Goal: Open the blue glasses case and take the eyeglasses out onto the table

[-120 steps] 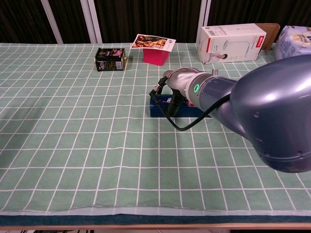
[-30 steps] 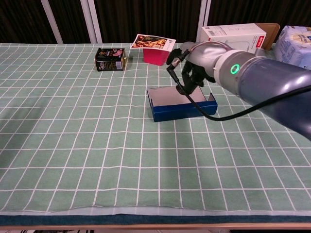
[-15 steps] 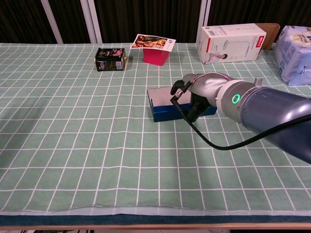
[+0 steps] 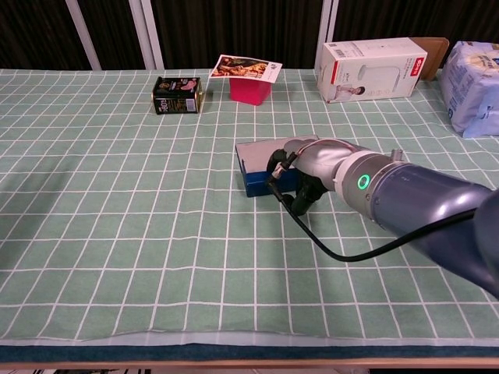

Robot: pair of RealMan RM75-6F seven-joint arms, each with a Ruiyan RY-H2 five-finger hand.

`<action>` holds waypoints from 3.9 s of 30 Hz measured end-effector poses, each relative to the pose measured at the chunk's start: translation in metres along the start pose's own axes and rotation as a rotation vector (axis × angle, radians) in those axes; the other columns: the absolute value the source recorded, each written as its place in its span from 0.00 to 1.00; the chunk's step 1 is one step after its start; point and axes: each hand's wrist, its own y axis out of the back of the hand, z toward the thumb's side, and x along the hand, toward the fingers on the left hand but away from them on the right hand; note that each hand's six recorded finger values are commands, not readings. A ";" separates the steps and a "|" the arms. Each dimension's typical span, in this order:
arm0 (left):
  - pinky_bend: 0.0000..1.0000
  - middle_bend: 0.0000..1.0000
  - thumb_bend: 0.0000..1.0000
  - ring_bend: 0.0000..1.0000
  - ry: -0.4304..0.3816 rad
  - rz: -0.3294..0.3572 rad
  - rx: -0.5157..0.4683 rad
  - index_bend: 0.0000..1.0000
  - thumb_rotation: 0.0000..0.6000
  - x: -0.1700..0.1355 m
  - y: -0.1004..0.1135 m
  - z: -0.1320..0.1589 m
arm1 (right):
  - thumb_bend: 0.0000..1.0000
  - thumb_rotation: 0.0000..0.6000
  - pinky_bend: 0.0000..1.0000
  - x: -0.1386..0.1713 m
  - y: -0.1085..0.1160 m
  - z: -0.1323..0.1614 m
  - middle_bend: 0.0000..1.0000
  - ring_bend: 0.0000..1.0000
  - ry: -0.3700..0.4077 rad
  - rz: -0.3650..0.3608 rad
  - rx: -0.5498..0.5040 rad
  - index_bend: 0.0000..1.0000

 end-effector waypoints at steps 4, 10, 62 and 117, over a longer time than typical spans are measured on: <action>0.00 0.00 0.00 0.00 0.001 0.001 0.001 0.00 1.00 0.000 0.000 0.000 | 0.61 1.00 1.00 0.005 -0.004 0.002 0.98 1.00 0.011 0.016 0.009 0.28; 0.00 0.00 0.00 0.00 -0.002 0.001 0.004 0.00 1.00 -0.001 0.000 0.000 | 0.62 1.00 1.00 0.014 -0.006 0.002 0.98 1.00 0.019 0.029 0.021 0.37; 0.00 0.00 0.00 0.00 0.009 0.035 -0.004 0.00 1.00 -0.001 0.006 -0.003 | 0.62 1.00 1.00 0.029 0.024 -0.125 0.98 1.00 -0.351 0.014 0.179 0.45; 0.00 0.00 0.00 0.00 -0.007 0.048 0.010 0.00 1.00 -0.001 0.006 -0.001 | 0.40 1.00 1.00 0.005 0.063 -0.107 1.00 1.00 -0.258 -0.131 0.001 0.35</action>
